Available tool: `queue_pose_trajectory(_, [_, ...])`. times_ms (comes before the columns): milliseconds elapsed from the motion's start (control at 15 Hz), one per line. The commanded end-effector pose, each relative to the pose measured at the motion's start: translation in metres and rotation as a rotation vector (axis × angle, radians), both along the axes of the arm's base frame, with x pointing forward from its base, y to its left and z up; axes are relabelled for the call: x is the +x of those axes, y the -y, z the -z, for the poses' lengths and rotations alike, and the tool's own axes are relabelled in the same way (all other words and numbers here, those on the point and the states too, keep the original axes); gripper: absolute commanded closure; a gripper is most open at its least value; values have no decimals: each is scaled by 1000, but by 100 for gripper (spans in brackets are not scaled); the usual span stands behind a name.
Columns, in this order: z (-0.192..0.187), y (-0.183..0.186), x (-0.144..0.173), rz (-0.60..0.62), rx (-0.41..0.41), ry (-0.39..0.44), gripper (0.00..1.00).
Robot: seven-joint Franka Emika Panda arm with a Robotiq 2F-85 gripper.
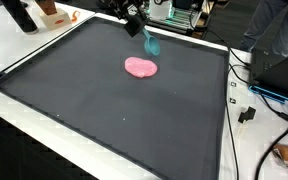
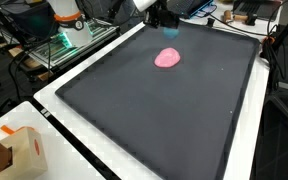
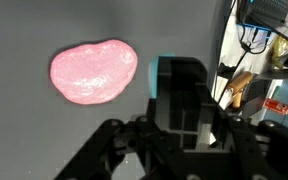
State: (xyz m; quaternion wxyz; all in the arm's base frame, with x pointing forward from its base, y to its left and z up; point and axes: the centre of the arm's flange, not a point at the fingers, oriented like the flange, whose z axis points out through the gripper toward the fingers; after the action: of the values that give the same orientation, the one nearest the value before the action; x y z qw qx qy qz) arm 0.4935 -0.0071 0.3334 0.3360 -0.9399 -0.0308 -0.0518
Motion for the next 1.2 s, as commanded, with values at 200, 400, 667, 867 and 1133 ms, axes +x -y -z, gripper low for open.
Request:
queue_pose_trajectory(200, [53, 33, 5, 94, 104, -36, 74])
queue_pose_trajectory(400, [68, 38, 6, 123, 134, -31, 74])
queue_pose_trajectory(667, [86, 33, 5, 126, 109, -34, 74])
queue_pose_trajectory(867, [97, 31, 5, 119, 77, -41, 74])
queue_pose_trajectory(1133, [108, 30, 4, 119, 49, -46, 74])
